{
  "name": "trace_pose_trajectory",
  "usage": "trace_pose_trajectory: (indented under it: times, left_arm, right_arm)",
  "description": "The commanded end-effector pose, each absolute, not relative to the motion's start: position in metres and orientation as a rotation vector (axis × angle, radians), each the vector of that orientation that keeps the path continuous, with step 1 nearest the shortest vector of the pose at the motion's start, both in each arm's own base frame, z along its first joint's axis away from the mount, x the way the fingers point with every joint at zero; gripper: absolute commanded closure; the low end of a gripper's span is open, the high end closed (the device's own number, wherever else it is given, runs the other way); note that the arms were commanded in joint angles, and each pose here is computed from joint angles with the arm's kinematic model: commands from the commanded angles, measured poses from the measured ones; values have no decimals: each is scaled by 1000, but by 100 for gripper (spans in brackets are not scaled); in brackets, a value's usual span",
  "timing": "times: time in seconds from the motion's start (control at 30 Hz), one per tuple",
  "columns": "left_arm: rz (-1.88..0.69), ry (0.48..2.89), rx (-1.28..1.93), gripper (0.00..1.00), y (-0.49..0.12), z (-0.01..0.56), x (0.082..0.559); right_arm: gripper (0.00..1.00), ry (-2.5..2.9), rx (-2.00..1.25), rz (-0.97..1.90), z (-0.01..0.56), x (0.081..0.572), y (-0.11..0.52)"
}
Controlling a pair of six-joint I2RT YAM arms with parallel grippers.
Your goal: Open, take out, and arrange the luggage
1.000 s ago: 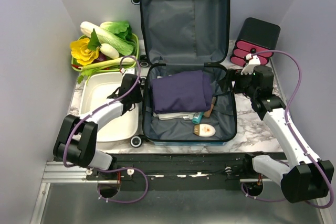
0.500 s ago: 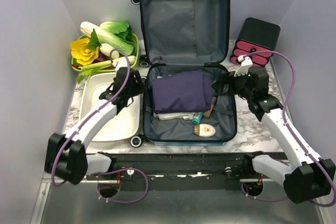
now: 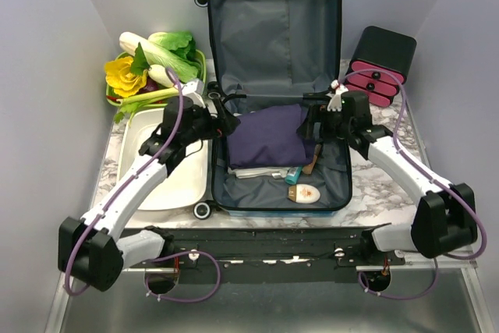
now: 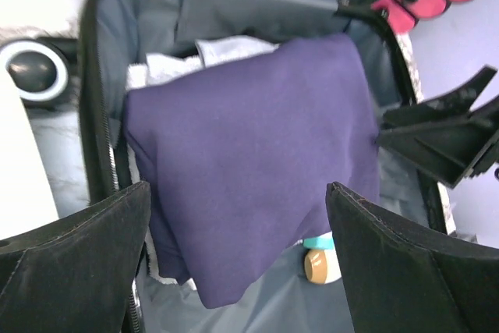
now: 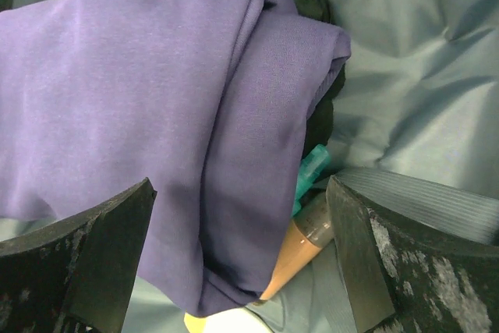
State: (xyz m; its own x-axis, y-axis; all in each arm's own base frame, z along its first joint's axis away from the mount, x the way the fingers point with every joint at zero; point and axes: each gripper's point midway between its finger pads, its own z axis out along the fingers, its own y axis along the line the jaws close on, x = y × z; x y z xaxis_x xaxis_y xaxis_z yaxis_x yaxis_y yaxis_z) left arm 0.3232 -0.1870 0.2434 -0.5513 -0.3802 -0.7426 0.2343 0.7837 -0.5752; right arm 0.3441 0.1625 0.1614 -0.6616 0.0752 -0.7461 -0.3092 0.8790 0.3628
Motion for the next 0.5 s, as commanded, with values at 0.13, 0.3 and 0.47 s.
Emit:
trace_pose_trajectory:
  times: [0.13,0.3,0.47]
  left_arm:
    - [-900,2140,-34,1,-218,200,323]
    - [-920,2172,-1,1,-226,185,323]
    - [-915,2180,9,1,-227,179,325]
  right_arm:
    - [0,2356,-132,770,143,340,201]
    - [1,2402,-211,779,132,333,218]
    - [4,2375,-255,842,138,332,231]
